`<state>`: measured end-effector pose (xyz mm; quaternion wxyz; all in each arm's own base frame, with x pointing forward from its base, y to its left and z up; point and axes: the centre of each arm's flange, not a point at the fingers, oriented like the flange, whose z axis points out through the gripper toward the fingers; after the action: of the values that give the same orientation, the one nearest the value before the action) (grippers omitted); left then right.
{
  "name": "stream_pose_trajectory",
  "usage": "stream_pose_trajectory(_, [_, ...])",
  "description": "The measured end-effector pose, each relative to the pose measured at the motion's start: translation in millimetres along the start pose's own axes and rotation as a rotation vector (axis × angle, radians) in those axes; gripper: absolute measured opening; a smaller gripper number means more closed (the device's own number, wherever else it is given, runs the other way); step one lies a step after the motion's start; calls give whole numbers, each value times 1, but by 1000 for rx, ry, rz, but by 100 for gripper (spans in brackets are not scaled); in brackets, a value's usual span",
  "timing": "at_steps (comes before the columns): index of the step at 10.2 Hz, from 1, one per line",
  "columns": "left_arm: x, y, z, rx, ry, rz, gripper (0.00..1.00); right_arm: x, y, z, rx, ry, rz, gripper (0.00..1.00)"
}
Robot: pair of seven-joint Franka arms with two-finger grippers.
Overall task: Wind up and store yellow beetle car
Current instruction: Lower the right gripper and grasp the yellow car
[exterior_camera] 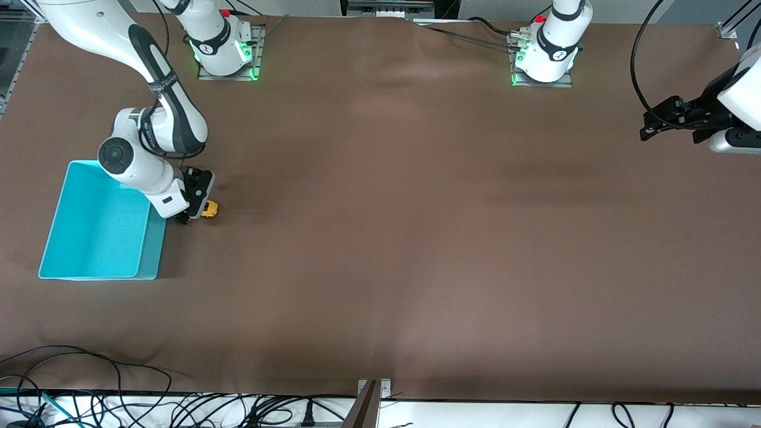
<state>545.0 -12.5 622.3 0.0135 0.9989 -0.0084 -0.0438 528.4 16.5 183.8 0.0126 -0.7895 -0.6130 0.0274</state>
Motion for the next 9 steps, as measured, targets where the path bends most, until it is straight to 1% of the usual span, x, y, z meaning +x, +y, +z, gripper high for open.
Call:
stream_pose_trajectory(2, [0,2,0,0,-1,3,100,-1,1,4,-4,1,-22,72])
stream_pose_trajectory(3, [0,3,1,0,-1,5,100,-2,4,1,-12,3,-30,54])
stream_pose_trajectory(4, [0,3,1,1,-1,6,100,-3,4,0,-14,4,-33,49])
stream_pose_trajectory(7, [0,11,1,-6,-2,20,100,-1,11,-9,-22,6,-35,49])
stream_pose_trajectory(9, [0,15,1,-6,-2,26,100,6,30,-44,26,-8,-37,49])
